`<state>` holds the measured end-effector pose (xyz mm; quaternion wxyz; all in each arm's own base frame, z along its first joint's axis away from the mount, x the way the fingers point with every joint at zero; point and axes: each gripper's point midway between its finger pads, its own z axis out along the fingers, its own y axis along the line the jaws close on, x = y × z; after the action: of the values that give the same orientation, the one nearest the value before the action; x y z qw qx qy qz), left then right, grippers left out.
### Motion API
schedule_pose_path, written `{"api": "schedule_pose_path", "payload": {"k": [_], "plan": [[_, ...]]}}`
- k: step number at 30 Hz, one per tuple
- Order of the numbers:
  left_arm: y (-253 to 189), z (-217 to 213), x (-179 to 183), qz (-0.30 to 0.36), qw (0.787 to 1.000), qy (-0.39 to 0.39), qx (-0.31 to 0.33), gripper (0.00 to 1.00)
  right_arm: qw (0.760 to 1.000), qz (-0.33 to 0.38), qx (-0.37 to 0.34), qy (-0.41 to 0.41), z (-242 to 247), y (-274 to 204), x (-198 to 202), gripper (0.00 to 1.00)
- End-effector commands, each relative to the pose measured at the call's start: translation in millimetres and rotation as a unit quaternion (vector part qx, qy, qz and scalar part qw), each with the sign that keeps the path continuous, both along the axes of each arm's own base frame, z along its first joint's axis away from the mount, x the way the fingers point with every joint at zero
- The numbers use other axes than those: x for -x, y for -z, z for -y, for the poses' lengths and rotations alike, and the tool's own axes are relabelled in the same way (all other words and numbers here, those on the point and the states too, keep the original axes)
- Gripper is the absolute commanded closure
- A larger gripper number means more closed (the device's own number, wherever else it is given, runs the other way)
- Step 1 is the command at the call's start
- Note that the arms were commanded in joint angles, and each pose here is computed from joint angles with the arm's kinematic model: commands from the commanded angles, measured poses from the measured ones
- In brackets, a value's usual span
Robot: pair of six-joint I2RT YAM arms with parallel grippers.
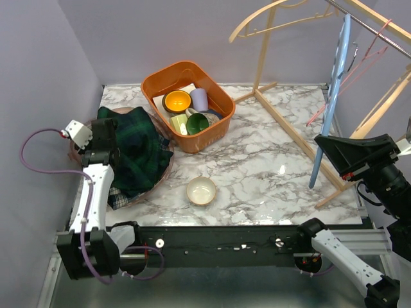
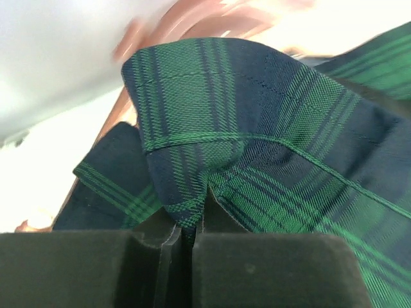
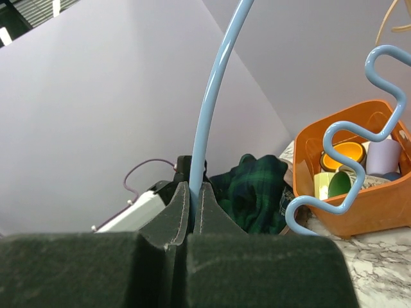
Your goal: Remove the skirt from the hanger
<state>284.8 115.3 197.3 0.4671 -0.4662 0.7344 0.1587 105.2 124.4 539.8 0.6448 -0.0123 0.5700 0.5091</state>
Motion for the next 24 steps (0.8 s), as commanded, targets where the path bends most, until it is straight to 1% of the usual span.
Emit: {"api": "schedule_pose_path", "payload": {"k": [1, 2, 3, 4, 5, 6, 8, 9, 11, 12, 14, 16, 17, 18, 19, 20, 21, 22, 23, 24], "plan": [[73.8, -3.8, 39.0, -0.104, 0.984, -0.111, 0.09, 0.78, 1.0, 0.023, -0.007, 0.008, 3.0, -8.7, 0.9, 0.99], [76.7, -4.6, 38.1, -0.109, 0.984, -0.113, 0.09, 0.72, 1.0, 0.025, -0.006, 0.009, 3.2, -9.4, 0.6, 0.99], [76.9, -4.3, 36.2, -0.117, 0.984, -0.103, 0.086, 0.63, 1.0, 0.023, -0.006, 0.01, 3.3, -8.4, 0.1, 0.99], [71.7, -5.8, 34.4, -0.111, 0.986, -0.1, 0.081, 0.59, 1.0, 0.024, -0.005, 0.013, 4.1, -8.5, -0.3, 0.99], [62.9, -7.7, 30.9, -0.1, 0.988, -0.092, 0.072, 0.54, 1.0, 0.024, -0.005, 0.015, 5.0, -10.1, -0.3, 0.99], [42.6, -10.2, 26.3, -0.074, 0.993, -0.078, 0.057, 0.43, 1.0, 0.021, -0.003, 0.016, 4.4, -8.4, -1.6, 0.99], [14.5, -13.2, 20.9, -0.029, 0.996, -0.074, 0.044, 0.31, 1.0, 0.024, -0.004, 0.019, 6.0, -9.2, -0.9, 0.99], [-14.3, -14.3, 18.7, 0.012, 0.997, -0.07, 0.037, 0.15, 1.0, 0.023, -0.005, 0.019, 5.6, -7.9, -2.1, 0.99], [-40.8, -13.4, 17.9, 0.042, 0.997, -0.061, 0.03, 0.04, 1.0, 0.022, -0.008, 0.019, 5.3, -7.0, -2.9, 0.99], [-63.6, -12.2, 16.0, 0.07, 0.996, -0.052, 0.026, 0.01, 1.0, 0.02, -0.008, 0.019, 4.6, -5.1, -4.4, 0.99], [-83.5, -8.7, 11.6, 0.092, 0.995, -0.032, 0.022, 0.01, 1.0, 0.016, -0.008, 0.019, 3.5, -3.0, -6.8, 0.99], [-113.4, -4.2, 1.6, 0.134, 0.991, -0.009, 0.02, 0.02, 1.0, 0.012, -0.008, 0.018, 2.5, -1.1, -8.8, 0.99], [-118.6, 10.6, -10.2, 0.136, 0.989, 0.054, 0.024, 0.02, 1.0, 0.012, -0.008, 0.018, 2.3, -0.5, -9.2, 0.99], [-124.0, 19.2, -18.6, 0.15, 0.985, 0.085, 0.028, 0.02, 1.0, 0.011, -0.008, 0.018, 2.2, -0.5, -9.2, 0.99], [-135.7, 32.1, -32.3, 0.176, 0.976, 0.126, 0.03, 0.04, 1.0, 0.012, -0.009, 0.019, 2.7, -0.6, -9.3, 0.99], [-140.6, 56.4, -44.3, 0.189, 0.961, 0.196, 0.047, 0.06, 1.0, 0.011, -0.009, 0.018, 2.3, -0.1, -9.5, 0.99], [-133.7, 72.6, -53.8, 0.189, 0.951, 0.24, 0.055, 0.08, 1.0, 0.011, -0.009, 0.019, 2.5, -0.1, -9.6, 0.99], [-146.2, 91.0, -66.5, 0.224, 0.931, 0.281, 0.056, 0.09, 1.0, 0.011, -0.008, 0.02, 2.9, 0.3, -9.7, 0.99], [-144.3, 104.3, -72.9, 0.232, 0.92, 0.309, 0.067, 0.09, 1.0, 0.01, -0.008, 0.022, 3.0, 1.3, -10.6, 0.99], [-129.8, 126.3, -80.0, 0.23, 0.902, 0.352, 0.101, 0.11, 1.0, 0.009, -0.008, 0.023, 3.3, 2.5, -11.3, 0.99]]}}
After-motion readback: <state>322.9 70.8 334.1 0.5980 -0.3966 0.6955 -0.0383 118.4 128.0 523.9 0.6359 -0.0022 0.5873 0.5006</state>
